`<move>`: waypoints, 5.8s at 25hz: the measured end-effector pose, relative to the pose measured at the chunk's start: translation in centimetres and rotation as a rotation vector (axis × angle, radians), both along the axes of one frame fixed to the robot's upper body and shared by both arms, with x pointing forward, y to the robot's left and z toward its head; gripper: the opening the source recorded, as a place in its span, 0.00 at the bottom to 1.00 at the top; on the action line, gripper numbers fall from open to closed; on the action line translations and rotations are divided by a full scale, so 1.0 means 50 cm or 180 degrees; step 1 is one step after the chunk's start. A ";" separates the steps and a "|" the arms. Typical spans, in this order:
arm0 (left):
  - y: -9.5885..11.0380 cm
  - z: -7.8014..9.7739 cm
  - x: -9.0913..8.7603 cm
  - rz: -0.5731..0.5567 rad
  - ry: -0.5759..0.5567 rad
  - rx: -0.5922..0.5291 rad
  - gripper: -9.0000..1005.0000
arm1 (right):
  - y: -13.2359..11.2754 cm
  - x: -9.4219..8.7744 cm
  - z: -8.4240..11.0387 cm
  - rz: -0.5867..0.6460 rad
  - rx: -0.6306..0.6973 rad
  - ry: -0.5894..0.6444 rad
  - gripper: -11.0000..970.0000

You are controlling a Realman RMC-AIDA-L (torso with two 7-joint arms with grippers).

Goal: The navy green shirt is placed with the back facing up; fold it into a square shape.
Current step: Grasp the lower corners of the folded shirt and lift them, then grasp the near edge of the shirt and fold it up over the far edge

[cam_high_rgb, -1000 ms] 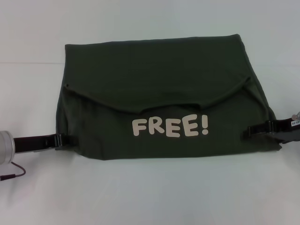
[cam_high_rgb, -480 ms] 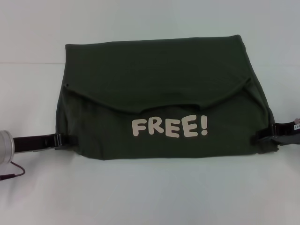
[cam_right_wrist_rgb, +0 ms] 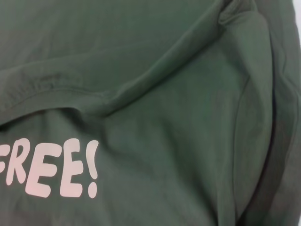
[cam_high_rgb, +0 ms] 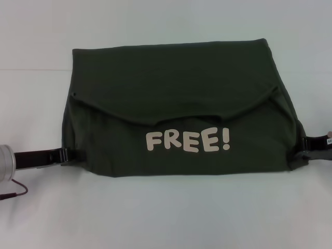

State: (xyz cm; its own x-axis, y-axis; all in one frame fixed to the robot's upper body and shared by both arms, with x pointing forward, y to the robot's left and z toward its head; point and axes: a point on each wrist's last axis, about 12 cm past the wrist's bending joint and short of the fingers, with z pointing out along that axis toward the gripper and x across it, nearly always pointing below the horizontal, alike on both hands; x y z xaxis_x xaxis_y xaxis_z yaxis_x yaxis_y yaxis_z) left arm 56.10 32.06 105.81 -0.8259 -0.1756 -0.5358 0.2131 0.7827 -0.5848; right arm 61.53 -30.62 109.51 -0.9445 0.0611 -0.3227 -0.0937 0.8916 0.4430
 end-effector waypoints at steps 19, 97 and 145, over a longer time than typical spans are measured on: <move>0.011 0.030 -0.063 -0.0647 0.0607 -0.0233 0.07 | -0.052 -0.086 0.004 0.0922 0.0166 0.0294 0.07; 0.016 0.025 0.035 0.0824 -0.0484 -0.0973 0.10 | -0.057 -0.025 -0.024 -0.1004 0.1378 -0.1263 0.07; -0.072 -0.038 0.070 0.1558 -0.0965 -0.0643 0.29 | 0.025 0.051 -0.032 -0.1348 0.0880 -0.2049 0.51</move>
State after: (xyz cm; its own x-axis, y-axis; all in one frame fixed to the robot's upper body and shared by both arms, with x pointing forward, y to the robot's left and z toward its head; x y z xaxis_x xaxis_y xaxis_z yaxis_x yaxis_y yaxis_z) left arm 59.59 28.44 103.90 -0.4395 -0.6189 -0.6510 0.0367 0.7118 -0.7015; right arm 64.07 -29.37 107.91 -0.4584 0.5280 -0.7149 -0.0844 0.7750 0.6264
